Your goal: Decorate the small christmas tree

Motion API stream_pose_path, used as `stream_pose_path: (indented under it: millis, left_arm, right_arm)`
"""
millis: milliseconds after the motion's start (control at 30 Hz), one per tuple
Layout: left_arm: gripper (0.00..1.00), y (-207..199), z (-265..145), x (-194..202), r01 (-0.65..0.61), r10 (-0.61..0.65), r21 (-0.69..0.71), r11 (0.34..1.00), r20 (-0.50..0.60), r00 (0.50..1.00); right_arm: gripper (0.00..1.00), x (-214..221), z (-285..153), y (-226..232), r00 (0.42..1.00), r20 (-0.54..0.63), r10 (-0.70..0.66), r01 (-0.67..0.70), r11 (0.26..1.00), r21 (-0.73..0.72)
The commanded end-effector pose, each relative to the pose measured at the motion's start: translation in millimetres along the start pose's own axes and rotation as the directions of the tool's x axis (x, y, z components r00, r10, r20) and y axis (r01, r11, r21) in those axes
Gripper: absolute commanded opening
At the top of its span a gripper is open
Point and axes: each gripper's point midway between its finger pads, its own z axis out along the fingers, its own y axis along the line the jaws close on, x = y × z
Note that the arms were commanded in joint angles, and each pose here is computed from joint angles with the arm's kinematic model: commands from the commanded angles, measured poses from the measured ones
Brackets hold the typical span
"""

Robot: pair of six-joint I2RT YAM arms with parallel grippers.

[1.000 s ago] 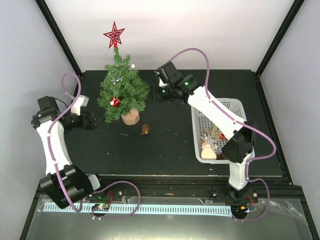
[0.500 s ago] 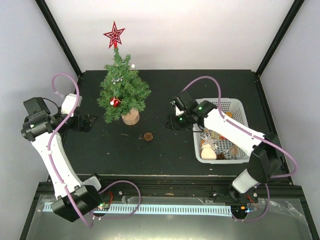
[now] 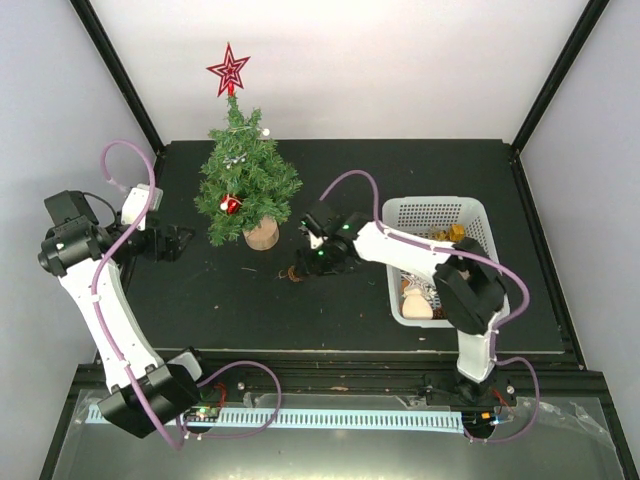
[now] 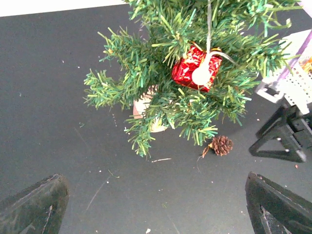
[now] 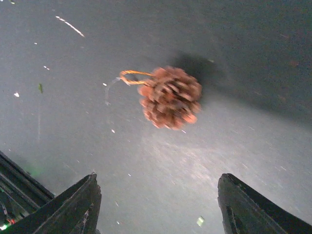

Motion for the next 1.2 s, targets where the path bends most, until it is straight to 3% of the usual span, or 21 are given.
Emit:
stream_pose_path:
  millis: [0, 100, 300, 500, 900, 1167]
  left_arm:
    - [0.99, -2, -2, -3, 0.000, 0.000, 0.026, 1.000, -0.005, 1.000]
    - [0.99, -4, -3, -3, 0.015, -0.014, 0.032, 0.999, -0.010, 1.000]
    - [0.99, -7, -12, -9, 0.043, -0.043, -0.010, 0.999, 0.011, 0.999]
    - [0.99, -14, -10, -4, 0.081, -0.081, 0.026, 0.996, 0.003, 0.997]
    - [0.99, -6, 1, -5, 0.108, -0.108, 0.079, 0.991, -0.005, 0.994]
    - [0.99, -2, 5, -3, 0.119, -0.117, 0.090, 0.989, -0.022, 0.993]
  right_arm:
    - [0.68, -13, 13, 19, 1.000, 0.000, -0.020, 0.020, 1.000, 0.000]
    - [0.73, -26, 16, 17, 0.998, 0.013, -0.063, 0.062, 0.997, 0.042]
    - [0.73, -32, 26, -11, 0.993, -0.035, -0.109, 0.114, 0.977, 0.178]
    - [0.71, -21, 42, -22, 0.991, -0.087, -0.098, 0.110, 0.982, 0.156]
    - [0.70, -28, 66, 0, 0.994, -0.075, -0.080, 0.082, 0.996, 0.022]
    - [0.61, -29, 77, 4, 0.993, -0.095, -0.071, 0.071, 0.997, -0.003]
